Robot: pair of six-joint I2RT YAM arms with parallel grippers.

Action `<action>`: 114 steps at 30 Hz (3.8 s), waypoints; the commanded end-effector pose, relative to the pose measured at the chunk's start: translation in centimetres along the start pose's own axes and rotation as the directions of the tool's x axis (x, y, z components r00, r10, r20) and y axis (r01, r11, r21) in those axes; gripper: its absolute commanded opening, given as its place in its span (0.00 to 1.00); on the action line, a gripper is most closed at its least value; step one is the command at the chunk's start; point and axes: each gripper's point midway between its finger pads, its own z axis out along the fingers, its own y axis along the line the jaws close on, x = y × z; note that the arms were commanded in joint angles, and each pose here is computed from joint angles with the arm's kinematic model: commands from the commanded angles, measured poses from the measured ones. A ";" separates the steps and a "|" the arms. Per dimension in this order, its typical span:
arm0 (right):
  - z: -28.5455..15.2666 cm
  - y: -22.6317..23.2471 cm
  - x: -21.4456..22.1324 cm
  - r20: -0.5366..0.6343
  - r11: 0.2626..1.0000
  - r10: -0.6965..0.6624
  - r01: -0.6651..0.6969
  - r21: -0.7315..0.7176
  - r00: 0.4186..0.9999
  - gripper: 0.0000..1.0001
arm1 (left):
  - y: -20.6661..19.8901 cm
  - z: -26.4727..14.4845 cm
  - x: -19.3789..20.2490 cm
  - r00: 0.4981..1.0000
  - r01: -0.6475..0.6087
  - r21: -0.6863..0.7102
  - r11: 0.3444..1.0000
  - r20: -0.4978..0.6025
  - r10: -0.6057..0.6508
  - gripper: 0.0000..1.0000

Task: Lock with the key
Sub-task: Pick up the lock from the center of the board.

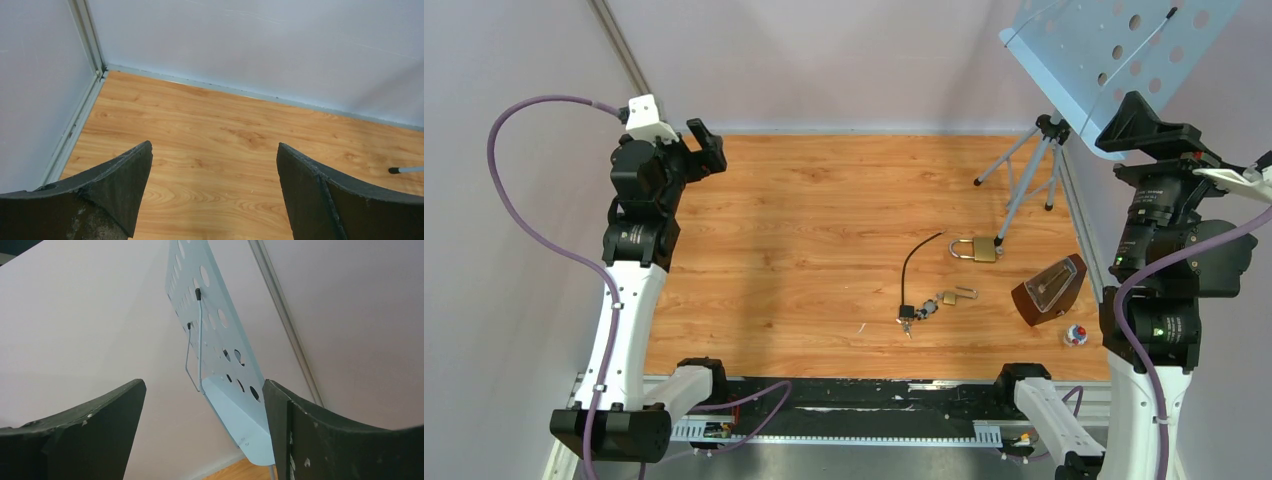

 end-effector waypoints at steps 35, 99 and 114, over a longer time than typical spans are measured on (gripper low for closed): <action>-9.5 9.1 35.3 -0.837 0.955 -0.140 -0.152 -0.256 0.528 0.70 | -3.1 0.8 8.8 0.964 0.167 0.189 0.968 -0.237 -0.120 1.00; -16.2 15.2 46.7 -0.996 0.954 -0.052 -0.291 -0.070 0.067 0.00 | -11.2 -4.5 16.1 0.935 0.291 0.617 0.731 -0.344 -0.082 1.00; -14.0 18.7 44.4 -0.995 0.923 0.059 -0.383 0.024 0.078 0.00 | -18.8 -2.7 20.8 0.949 0.245 0.624 0.742 -0.312 -0.051 0.96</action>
